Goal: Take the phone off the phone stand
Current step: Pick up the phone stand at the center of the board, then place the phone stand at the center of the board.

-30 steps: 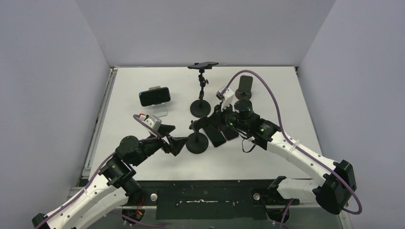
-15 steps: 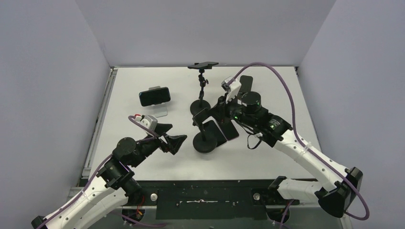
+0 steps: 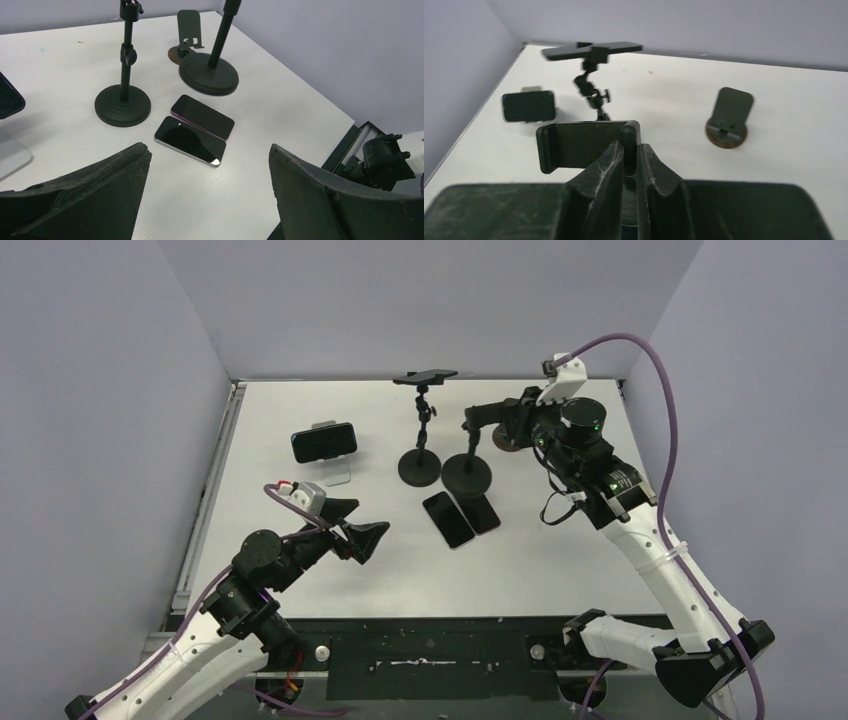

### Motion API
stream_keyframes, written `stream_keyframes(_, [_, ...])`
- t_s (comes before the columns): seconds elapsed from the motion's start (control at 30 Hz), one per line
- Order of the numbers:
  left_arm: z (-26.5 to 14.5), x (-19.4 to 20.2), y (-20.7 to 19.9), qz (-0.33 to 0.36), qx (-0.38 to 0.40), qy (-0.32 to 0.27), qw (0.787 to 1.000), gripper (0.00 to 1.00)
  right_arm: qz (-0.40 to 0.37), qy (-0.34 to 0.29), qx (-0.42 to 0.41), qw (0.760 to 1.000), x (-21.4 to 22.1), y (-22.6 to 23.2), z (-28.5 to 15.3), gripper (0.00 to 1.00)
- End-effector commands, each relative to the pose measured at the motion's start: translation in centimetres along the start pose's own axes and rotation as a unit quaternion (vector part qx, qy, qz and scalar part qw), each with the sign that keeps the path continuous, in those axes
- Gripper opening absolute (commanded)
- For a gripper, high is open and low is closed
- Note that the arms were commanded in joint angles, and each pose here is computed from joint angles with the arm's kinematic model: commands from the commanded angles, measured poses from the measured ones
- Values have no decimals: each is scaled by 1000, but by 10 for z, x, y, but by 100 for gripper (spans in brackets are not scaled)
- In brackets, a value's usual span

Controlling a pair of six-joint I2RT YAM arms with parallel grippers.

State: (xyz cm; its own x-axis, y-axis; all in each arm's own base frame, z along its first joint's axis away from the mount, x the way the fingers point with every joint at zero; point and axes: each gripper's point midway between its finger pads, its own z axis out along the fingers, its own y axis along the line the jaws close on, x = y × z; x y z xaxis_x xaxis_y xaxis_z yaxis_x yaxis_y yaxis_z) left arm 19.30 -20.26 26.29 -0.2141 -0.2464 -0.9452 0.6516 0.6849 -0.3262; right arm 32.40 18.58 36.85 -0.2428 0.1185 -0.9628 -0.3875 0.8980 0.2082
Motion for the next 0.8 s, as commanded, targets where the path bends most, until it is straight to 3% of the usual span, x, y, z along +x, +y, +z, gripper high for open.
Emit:
stream_keyframes(0.0, [-1, -16, -3, 0, 6, -29, 1000, 86, 40, -139, 80, 986, -81, -39, -15, 0])
stream_keyframes(0.3, [-4, -20, -8, -5, 17, -35, 999, 86, 71, -190, 231, 952, -98, -144, -18, 0])
stream_keyframes(0.77, [-8, -22, -13, -7, 29, -40, 999, 86, 45, -206, 305, 929, -84, -234, 19, 0])
